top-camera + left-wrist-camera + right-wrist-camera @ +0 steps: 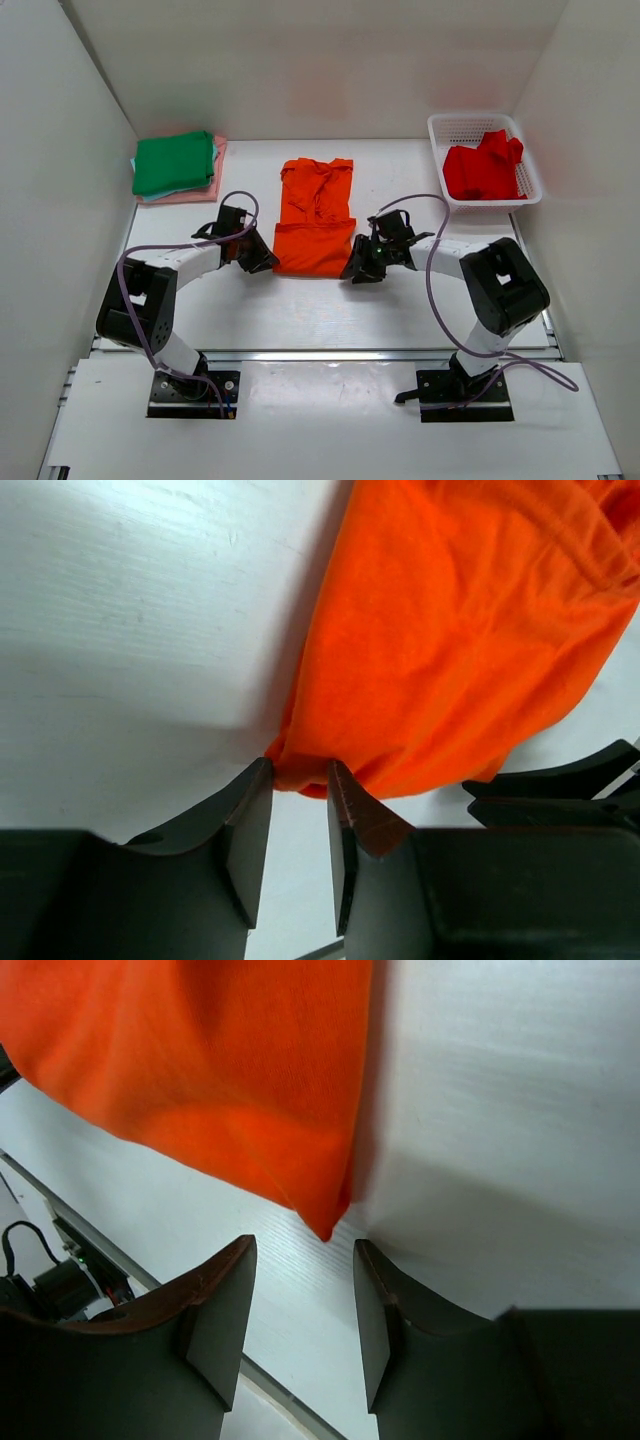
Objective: Fold and stack the t-shirts
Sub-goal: Fold the folded rectangular tshirt in 1/3 of the way
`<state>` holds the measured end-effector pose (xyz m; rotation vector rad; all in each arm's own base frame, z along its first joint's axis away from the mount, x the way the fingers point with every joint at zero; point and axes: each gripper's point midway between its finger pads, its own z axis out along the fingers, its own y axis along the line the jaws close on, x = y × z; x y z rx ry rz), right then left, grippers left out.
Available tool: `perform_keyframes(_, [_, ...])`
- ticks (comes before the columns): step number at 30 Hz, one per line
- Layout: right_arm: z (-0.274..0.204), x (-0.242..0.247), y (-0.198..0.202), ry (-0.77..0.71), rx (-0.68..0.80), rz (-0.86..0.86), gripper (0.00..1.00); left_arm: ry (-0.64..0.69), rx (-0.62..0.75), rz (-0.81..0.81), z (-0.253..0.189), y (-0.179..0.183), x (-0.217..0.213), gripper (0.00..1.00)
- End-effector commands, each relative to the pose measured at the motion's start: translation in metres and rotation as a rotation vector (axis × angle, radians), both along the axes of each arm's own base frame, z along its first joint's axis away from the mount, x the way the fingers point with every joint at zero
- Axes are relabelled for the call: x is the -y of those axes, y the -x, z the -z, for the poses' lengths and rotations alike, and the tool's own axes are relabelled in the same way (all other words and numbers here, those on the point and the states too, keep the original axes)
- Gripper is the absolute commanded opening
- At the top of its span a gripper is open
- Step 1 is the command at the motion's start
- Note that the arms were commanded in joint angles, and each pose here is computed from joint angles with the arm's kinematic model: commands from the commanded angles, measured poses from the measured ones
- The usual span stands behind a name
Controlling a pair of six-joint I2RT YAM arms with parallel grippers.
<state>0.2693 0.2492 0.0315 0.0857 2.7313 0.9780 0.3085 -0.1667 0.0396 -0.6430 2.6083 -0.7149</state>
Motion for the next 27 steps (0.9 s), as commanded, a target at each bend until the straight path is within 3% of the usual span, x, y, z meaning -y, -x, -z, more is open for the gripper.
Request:
perform_keyframes(1, [0.004, -0.003, -0.017, -0.024, 0.033, 0.036, 0.41, 0.001, 0.081, -0.045, -0.015, -0.019, 0.0, 0.38])
perform_keyframes(2, [0.005, -0.006, -0.018, -0.027, 0.027, 0.032, 0.41, -0.004, 0.075, -0.04, -0.012, -0.02, 0.001, 0.35])
perform_keyframes(3, [0.003, -0.007, -0.023, -0.039, 0.035, 0.033, 0.34, -0.007, 0.054, -0.039, -0.007, -0.017, 0.001, 0.3])
perform_keyframes(4, [0.006, -0.008, -0.023, -0.041, 0.029, 0.028, 0.28, -0.005, 0.045, -0.04, -0.005, -0.014, 0.001, 0.2])
perform_keyframes(5, [0.008, -0.008, -0.024, -0.041, 0.022, 0.024, 0.15, 0.009, 0.052, -0.034, -0.007, -0.014, 0.003, 0.06])
perform_keyframes(6, [0.009, -0.006, -0.026, -0.042, 0.015, 0.025, 0.02, 0.006, 0.041, -0.042, -0.003, -0.014, 0.002, 0.0])
perform_keyframes(14, [0.004, 0.023, -0.029, 0.036, 0.05, 0.001, 0.0, -0.076, 0.01, -0.033, 0.004, -0.011, -0.028, 0.0])
perform_keyframes(18, [0.005, 0.032, -0.031, 0.052, 0.056, -0.014, 0.0, -0.051, 0.015, -0.002, 0.001, -0.009, -0.028, 0.0])
perform_keyframes(20, [0.004, 0.031, -0.029, 0.059, 0.066, -0.03, 0.0, -0.022, 0.013, 0.022, 0.0, -0.003, -0.022, 0.1])
perform_keyframes(21, [0.004, 0.032, -0.027, 0.057, 0.059, -0.035, 0.0, 0.003, 0.008, 0.035, 0.0, 0.003, -0.02, 0.23])
perform_keyframes(23, [0.002, 0.029, -0.03, 0.057, 0.071, -0.037, 0.0, 0.037, 0.018, 0.069, -0.004, 0.012, -0.01, 0.35])
perform_keyframes(27, [0.003, 0.024, -0.026, 0.048, 0.064, -0.047, 0.0, 0.057, 0.018, 0.059, 0.001, 0.025, -0.002, 0.41])
